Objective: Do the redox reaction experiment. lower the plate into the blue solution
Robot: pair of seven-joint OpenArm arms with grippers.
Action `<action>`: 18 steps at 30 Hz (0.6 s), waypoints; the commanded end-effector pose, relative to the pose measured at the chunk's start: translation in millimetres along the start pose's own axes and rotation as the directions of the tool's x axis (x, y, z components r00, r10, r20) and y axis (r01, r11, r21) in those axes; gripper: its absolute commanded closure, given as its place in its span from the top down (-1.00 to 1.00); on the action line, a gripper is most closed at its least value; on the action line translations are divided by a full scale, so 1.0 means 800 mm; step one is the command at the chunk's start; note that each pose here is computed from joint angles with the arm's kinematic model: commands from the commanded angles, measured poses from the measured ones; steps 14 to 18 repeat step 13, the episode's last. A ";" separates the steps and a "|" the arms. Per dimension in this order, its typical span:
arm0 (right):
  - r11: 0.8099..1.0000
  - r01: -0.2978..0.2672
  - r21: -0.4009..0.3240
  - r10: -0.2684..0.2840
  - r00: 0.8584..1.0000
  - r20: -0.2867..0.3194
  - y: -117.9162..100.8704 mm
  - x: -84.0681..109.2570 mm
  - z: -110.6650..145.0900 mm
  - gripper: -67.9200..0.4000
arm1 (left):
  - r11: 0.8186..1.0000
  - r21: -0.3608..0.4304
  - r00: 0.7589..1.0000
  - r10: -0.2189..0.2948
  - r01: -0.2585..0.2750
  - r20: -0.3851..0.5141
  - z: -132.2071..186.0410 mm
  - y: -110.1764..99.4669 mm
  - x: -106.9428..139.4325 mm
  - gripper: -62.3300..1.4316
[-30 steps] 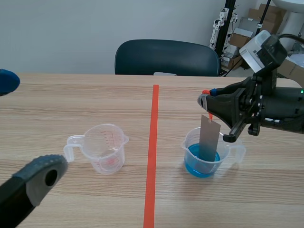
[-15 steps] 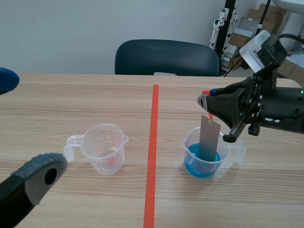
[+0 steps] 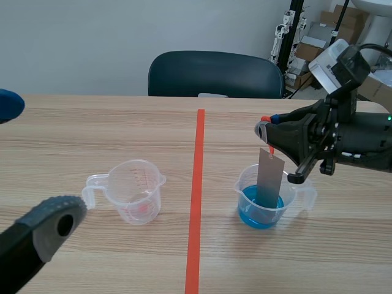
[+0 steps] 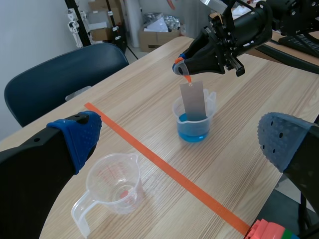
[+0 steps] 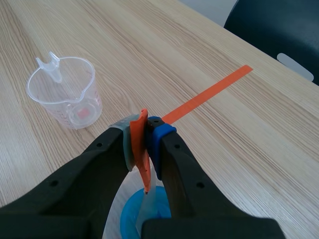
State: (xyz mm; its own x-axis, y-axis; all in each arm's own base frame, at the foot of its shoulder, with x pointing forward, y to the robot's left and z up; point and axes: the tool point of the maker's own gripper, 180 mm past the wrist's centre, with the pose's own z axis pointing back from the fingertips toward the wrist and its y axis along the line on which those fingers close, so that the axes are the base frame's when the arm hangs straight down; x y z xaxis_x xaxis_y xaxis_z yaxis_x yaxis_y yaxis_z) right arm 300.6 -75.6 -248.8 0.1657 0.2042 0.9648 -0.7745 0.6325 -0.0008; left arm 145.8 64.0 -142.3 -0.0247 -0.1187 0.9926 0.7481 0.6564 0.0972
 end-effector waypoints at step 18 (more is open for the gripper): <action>1.000 -0.014 -0.006 0.014 1.000 0.020 -0.005 0.011 0.001 -0.99 | 1.000 0.003 0.998 0.004 -0.004 0.063 -0.001 -0.002 0.018 1.00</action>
